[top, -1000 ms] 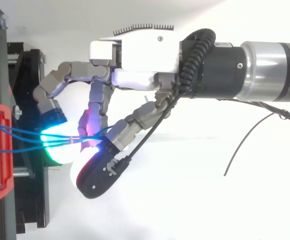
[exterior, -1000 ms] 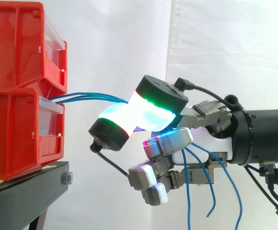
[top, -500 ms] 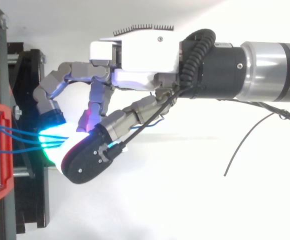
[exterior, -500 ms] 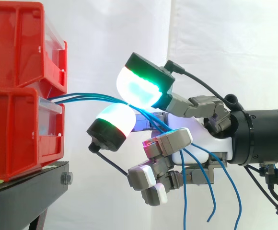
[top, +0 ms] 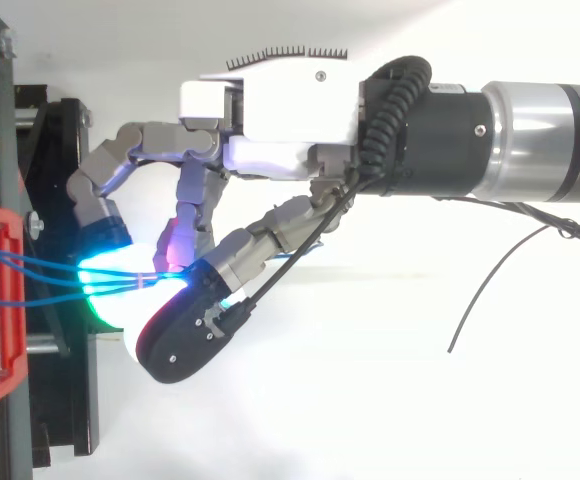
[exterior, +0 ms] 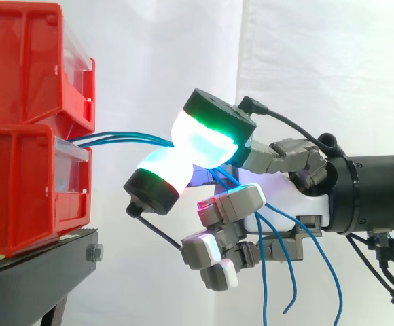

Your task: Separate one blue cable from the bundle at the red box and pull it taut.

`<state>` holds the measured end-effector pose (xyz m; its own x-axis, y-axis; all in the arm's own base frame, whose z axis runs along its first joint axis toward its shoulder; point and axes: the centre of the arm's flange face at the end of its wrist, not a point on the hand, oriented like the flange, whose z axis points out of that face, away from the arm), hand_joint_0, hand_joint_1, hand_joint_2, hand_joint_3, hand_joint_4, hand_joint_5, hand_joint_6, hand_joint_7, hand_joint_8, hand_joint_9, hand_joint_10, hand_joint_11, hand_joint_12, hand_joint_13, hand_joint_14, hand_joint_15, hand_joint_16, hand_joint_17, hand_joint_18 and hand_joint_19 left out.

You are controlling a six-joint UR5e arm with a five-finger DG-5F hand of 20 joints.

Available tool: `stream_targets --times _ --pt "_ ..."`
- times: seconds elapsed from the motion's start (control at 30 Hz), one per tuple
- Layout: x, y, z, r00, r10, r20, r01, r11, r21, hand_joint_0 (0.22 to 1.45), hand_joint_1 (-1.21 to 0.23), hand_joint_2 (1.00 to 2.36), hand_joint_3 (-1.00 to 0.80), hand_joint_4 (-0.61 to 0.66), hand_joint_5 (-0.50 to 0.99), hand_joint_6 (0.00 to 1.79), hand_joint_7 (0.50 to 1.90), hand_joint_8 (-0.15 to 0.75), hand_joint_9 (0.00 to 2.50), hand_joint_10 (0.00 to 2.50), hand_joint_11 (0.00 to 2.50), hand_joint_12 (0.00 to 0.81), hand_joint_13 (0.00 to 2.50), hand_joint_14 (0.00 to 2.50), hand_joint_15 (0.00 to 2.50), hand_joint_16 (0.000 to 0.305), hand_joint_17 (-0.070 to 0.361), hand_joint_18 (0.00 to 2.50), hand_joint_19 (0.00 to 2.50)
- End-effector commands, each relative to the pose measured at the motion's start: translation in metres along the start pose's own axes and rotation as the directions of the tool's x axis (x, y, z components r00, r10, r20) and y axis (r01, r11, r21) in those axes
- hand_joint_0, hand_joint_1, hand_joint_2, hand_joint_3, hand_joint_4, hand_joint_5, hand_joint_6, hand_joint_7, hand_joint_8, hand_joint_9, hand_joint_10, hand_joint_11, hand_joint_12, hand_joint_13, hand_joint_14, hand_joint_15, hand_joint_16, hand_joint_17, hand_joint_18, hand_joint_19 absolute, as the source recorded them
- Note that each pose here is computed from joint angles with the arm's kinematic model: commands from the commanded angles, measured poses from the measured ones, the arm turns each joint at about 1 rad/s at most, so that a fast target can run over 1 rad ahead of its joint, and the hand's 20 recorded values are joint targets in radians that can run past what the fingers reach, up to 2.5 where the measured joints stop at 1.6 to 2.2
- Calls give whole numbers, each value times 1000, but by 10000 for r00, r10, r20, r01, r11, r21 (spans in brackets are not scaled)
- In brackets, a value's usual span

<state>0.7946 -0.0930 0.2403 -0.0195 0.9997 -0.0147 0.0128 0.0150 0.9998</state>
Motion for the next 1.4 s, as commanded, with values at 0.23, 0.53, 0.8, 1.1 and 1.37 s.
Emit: stream_targets --times 0.23,0.53,0.8,1.1,1.37 --pt "-3 -1 -1 10000 -12 24 12 10000 53 474 -521 1000 -500 61 -130 824 1125 344 1441 26 1278 416 1136 25 769 55 124 1083 867" --pt "-4 -1 -1 10000 -13 39 12 10000 69 626 -680 1009 -398 20 -137 819 1154 309 1393 26 1299 383 1093 25 777 47 106 1021 909" --pt "-3 -1 -1 10000 -12 55 12 10000 38 803 -869 1002 -477 -109 -187 880 1246 290 1180 23 1300 376 939 26 739 47 105 934 838" --pt "-4 -3 -2 10000 -12 24 12 10000 69 734 -924 1000 -500 -22 -198 889 1140 267 1104 25 1252 361 849 27 686 45 102 892 771" --pt "-4 -2 -2 10000 3 24 -4 10000 53 509 -940 1000 -500 60 -212 882 1025 294 1103 22 1242 388 853 24 692 50 113 916 796"
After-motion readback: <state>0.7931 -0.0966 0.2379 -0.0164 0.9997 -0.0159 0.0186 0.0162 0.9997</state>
